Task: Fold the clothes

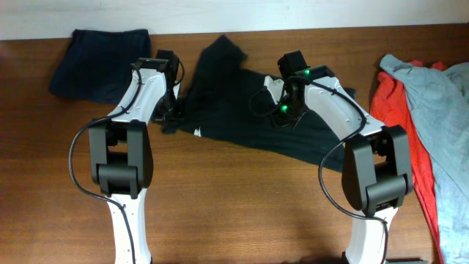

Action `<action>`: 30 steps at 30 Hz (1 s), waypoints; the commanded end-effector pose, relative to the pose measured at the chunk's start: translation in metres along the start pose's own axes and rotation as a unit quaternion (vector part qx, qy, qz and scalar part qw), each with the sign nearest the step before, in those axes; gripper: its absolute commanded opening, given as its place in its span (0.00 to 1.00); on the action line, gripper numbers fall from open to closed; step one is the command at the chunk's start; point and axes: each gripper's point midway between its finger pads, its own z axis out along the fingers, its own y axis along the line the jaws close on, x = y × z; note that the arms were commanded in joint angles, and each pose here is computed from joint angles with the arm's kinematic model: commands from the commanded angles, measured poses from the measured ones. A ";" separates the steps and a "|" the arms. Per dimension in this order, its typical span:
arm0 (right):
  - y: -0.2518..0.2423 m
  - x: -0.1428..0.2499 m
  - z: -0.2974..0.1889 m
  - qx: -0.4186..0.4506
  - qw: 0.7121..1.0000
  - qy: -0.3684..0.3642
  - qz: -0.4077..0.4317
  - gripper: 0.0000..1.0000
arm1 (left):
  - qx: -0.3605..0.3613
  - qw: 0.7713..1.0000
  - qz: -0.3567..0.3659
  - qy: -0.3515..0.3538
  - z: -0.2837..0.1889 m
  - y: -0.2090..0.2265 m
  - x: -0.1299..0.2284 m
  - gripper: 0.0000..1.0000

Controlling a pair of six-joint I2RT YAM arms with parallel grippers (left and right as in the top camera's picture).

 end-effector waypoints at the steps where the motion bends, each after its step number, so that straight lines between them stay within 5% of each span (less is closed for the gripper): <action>1: 0.005 -0.005 -0.012 0.005 1.000 -0.012 -0.006 0.11 | -0.056 0.996 -0.023 0.064 0.022 0.020 0.030 0.15; 10: 0.007 -0.011 -0.021 0.006 1.000 -0.017 -0.015 0.11 | -0.068 0.993 -0.027 0.090 0.012 0.017 0.046 0.14; 15: 0.007 -0.012 -0.021 0.006 1.000 -0.019 -0.016 0.11 | -0.089 0.994 -0.049 0.039 -0.024 0.029 0.038 0.15; 23: 0.006 -0.015 -0.021 0.007 1.000 -0.025 -0.017 0.13 | -0.064 0.993 -0.049 -0.087 -0.084 0.016 0.008 0.34; 26: 0.006 -0.014 -0.021 0.007 1.000 -0.023 -0.017 0.18 | -0.022 0.994 -0.025 -0.107 -0.084 -0.007 -0.002 0.51; 28: 0.006 -0.013 -0.021 0.007 1.000 -0.021 -0.016 0.19 | 0.011 0.993 -0.005 -0.115 -0.086 -0.024 -0.006 0.40; 30: 0.006 -0.012 -0.021 0.007 1.000 -0.018 -0.015 0.20 | 0.040 0.991 0.020 -0.127 -0.088 -0.041 -0.011 0.10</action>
